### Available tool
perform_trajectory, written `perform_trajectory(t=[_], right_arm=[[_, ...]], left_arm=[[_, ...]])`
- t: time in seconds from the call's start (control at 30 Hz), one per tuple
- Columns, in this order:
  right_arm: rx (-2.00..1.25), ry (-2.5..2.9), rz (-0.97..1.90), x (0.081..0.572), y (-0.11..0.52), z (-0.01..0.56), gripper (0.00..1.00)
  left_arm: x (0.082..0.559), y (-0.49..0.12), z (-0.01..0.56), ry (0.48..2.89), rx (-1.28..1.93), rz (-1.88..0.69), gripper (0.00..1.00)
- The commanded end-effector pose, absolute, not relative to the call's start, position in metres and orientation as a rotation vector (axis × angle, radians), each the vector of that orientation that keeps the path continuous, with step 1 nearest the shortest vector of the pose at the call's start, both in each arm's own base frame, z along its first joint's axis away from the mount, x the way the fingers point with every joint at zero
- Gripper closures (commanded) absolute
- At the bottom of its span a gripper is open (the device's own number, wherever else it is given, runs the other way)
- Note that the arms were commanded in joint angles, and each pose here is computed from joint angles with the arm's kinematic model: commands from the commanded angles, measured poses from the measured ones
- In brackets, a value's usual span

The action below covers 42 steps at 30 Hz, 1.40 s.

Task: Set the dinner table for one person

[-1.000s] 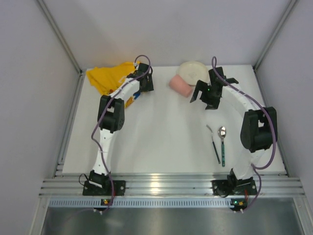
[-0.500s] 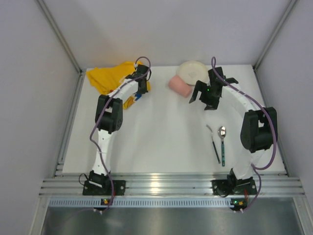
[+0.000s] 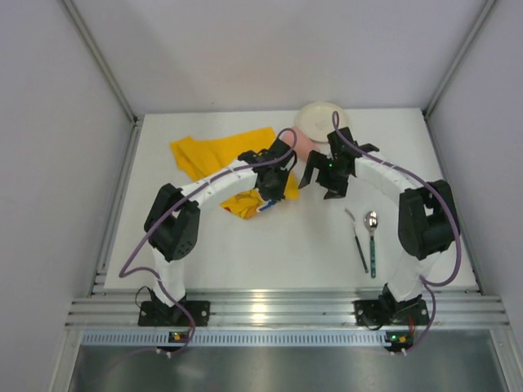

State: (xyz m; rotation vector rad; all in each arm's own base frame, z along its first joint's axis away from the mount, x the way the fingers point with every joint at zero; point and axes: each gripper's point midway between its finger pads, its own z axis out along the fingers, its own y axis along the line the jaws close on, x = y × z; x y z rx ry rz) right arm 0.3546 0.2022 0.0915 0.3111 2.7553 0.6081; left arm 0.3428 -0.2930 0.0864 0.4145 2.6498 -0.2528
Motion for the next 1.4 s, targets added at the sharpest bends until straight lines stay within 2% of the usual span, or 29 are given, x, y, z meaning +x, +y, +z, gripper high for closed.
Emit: perform_trajectory(t=[0.0, 0.03, 0.07, 0.1, 0.2, 0.33, 0.47, 0.6, 0.73, 0.83, 0.97, 1.2, 1.37], right_arm=[[0.285, 2.689, 0.695, 0.350, 0.220, 0.110, 0.00], [0.283, 2.676, 0.710, 0.350, 0.222, 0.111, 0.00], [0.280, 2.675, 0.727, 0.348, 0.224, 0.110, 0.00], [0.285, 2.677, 0.744, 0.344, 0.227, 0.106, 0.00], [0.277, 2.684, 0.770, 0.338, 0.233, 0.101, 0.00], [0.257, 2.701, 0.775, 0.335, 0.237, 0.095, 0.00], [0.220, 2.721, 0.771, 0.328, 0.238, 0.088, 0.00], [0.194, 2.731, 0.790, 0.326, 0.242, 0.085, 0.00], [0.161, 2.726, 0.800, 0.330, 0.245, 0.093, 0.00], [0.128, 2.730, 0.786, 0.329, 0.243, 0.098, 0.00], [0.100, 2.730, 0.765, 0.325, 0.238, 0.103, 0.00], [0.094, 2.765, 0.706, 0.311, 0.227, 0.096, 0.00], [0.102, 2.775, 0.634, 0.309, 0.217, 0.094, 0.00]], left_arm=[[0.305, -0.313, 0.106, 2.709, 0.352, -0.378, 0.72], [0.300, -0.315, 0.108, 2.713, 0.370, -0.371, 0.58], [0.292, -0.314, 0.109, 2.720, 0.391, -0.326, 0.37], [0.290, -0.312, 0.117, 2.705, 0.390, -0.316, 0.31], [0.284, -0.302, 0.133, 2.679, 0.333, -0.310, 0.22], [0.285, -0.275, 0.153, 2.613, 0.166, -0.216, 0.22], [0.296, -0.204, 0.153, 2.566, -0.074, -0.025, 0.24], [0.307, -0.141, 0.138, 2.555, -0.283, 0.044, 0.28], [0.320, -0.075, 0.115, 2.499, -0.582, 0.083, 0.37], [0.324, -0.047, 0.100, 2.467, -0.773, 0.043, 0.42], [0.342, -0.045, 0.083, 2.425, -0.801, -0.088, 0.49], [0.371, -0.066, 0.065, 2.412, -0.745, -0.243, 0.50], [0.376, -0.071, 0.039, 2.481, -0.742, -0.232, 0.51]])
